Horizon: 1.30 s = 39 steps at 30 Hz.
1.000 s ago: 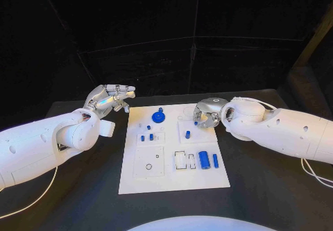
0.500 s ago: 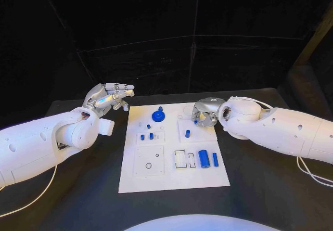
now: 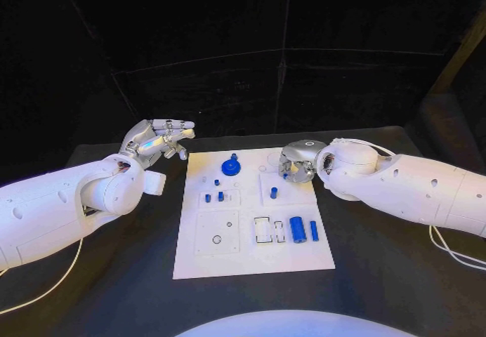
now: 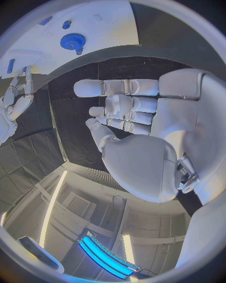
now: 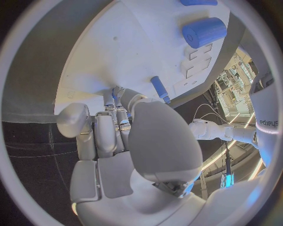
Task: Assemble the parts on the task board
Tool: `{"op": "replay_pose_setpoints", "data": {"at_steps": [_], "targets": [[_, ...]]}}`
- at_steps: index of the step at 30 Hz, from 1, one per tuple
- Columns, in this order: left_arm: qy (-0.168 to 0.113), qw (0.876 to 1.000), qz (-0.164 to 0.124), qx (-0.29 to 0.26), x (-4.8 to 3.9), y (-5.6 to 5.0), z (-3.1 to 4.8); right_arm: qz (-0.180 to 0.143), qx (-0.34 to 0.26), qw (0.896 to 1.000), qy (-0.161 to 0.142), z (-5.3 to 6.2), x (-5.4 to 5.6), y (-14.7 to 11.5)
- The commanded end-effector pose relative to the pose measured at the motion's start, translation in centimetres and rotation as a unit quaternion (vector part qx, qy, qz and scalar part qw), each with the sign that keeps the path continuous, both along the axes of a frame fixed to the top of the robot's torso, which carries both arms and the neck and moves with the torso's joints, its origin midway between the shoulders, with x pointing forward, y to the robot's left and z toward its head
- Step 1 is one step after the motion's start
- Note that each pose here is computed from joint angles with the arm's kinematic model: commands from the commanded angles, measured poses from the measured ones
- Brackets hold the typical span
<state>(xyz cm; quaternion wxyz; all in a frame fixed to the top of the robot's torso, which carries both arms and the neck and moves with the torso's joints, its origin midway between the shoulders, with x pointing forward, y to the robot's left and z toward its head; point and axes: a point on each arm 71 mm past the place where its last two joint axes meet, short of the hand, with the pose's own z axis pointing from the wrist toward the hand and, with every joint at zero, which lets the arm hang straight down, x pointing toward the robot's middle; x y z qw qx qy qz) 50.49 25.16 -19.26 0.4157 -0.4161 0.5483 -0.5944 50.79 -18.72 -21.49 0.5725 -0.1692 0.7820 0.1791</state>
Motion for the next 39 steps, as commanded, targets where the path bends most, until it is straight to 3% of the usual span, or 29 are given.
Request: {"op": "replay_pose_setpoints", "data": {"at_steps": [1,14,25,34,39], "targets": [[0.0,1.0,-0.003,-0.003,0.02,0.0,0.05,0.002,-0.018,1.0,0.016,-0.9,-0.4,0.1],[0.004,1.0,0.0,0.0,0.12,0.3,-0.03,0.003,0.022,0.999,-0.036,0.2,-1.1,0.2],[0.005,1.0,0.006,0.002,0.26,0.7,-0.1,0.0,0.041,0.998,-0.054,1.4,-2.1,-0.4],[0.006,1.0,0.009,0.004,0.33,1.0,-0.13,0.011,0.08,0.995,-0.063,4.1,-3.6,0.2],[0.005,1.0,0.008,0.004,0.37,0.9,-0.14,0.05,0.118,0.99,-0.064,5.4,-5.1,3.0]]}}
